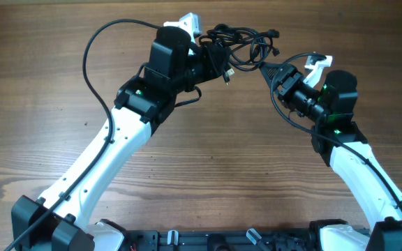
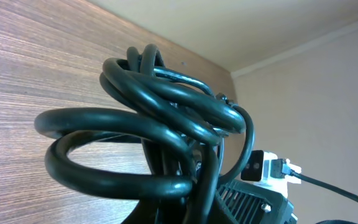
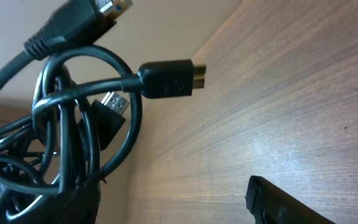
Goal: Untangle cables
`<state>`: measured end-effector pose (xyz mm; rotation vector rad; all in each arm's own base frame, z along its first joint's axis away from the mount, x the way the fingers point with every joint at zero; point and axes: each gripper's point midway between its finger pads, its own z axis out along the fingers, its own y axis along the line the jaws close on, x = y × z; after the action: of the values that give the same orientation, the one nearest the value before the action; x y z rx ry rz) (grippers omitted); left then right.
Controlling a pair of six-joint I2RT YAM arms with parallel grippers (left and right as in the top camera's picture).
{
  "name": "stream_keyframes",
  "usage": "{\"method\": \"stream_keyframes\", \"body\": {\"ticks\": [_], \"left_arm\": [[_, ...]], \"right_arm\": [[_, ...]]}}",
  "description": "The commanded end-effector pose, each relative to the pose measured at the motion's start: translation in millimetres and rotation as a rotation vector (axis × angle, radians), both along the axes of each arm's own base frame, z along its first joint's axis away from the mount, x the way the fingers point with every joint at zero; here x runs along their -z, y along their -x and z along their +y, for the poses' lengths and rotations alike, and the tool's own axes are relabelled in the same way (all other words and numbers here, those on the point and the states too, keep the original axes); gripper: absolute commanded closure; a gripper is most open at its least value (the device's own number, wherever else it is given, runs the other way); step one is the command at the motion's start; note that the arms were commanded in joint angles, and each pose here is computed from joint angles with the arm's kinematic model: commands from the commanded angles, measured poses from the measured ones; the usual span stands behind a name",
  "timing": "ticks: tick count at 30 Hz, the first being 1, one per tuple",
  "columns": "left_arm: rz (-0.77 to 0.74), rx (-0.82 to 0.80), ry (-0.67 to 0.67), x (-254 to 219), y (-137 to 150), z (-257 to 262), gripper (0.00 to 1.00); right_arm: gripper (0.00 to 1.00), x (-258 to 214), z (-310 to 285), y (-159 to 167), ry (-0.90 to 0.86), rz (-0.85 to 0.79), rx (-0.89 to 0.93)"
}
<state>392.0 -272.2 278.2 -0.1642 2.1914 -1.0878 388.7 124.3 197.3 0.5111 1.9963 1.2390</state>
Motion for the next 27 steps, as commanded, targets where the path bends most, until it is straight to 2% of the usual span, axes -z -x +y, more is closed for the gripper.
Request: {"method": "stream_keyframes", "body": {"ticks": [1,18,27], "left_arm": [[-0.029,0.031,0.042,-21.7,6.9,-2.2,0.96],[-0.059,0.155,0.118,-39.0,19.7,-19.8,0.96],[-0.082,0.148,0.157,-49.8,16.8,-21.6,0.96]], "right_arm": [[0.23,-7.4,-3.5,-5.8,0.002,-0.022,0.034],[0.23,0.7,-16.8,-11.9,0.019,0.013,0.124],[0.24,7.8,-17.0,-9.2,0.042,0.033,0.117]]}}
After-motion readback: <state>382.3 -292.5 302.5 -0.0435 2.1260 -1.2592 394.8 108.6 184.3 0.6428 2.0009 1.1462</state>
